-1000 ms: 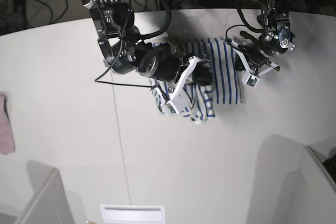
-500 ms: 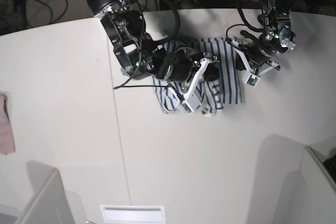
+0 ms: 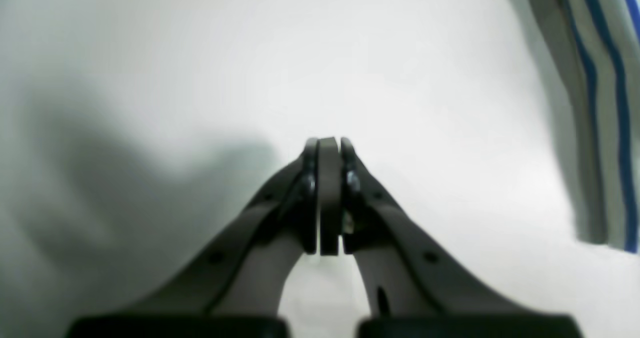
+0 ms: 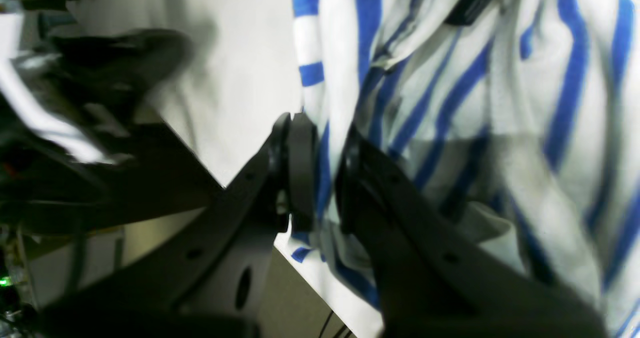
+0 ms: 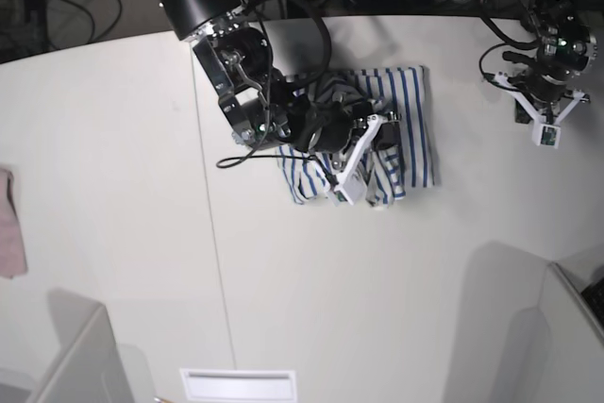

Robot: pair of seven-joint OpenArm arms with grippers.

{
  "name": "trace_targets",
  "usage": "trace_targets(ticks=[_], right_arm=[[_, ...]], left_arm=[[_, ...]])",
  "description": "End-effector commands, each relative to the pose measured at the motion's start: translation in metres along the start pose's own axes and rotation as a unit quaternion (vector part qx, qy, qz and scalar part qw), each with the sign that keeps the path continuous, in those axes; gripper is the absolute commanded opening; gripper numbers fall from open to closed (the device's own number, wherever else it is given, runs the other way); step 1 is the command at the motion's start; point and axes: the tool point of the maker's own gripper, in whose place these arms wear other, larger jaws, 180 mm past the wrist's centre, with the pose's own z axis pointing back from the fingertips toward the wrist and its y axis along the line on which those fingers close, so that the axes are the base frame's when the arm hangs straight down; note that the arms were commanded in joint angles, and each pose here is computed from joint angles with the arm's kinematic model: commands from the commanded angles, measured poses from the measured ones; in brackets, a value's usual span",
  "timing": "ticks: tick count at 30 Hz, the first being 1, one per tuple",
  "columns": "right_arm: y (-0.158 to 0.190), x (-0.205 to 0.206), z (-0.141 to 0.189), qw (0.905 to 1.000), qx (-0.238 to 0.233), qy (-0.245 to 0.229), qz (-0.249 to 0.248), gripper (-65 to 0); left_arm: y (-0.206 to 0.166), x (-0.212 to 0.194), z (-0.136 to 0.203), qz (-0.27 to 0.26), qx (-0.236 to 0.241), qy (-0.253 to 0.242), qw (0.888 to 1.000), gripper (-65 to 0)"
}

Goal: Fold the T-shirt properly
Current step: 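Grasp the strip's end with the right gripper and fold it toward the left gripper, then press and tuck the folded bundle with the right gripper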

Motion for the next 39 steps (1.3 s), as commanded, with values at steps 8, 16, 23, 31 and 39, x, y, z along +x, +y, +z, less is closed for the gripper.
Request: trace_targets(ticks=[8,16,23,31,39], right_arm=[[0.012,0.016,0.003,0.9994,0.011,-0.025,-0.02,-32.4],[0.054,-0.008,-0.018,0.9973,0.034,0.029,0.059,-29.6],[0.118,-0.006,-0.016,0.9744,0.072,0.036,0.21,-29.6],[0.067,0.032,0.048,0.9823,0.01,-0.045,0.181,-65.0],[-0.001,-0.006,0.043,0.9935,-0.057,0.01,0.098,-65.0]], left_arm=[[0.049,0.004,0.031,0.065,0.027,-0.048,0.996,-65.0],[0.076,0.001,0.044,0.087,0.064,-0.058,0.993,-65.0],[0.098,-0.008,0.048,0.109,0.085,-0.053,0.989,-65.0],[0.121,-0.032,0.051,0.142,0.106,-0.036,0.984,-65.0],[0.118,-0.034,0.056,0.108,0.088,-0.036,0.99,-65.0]])
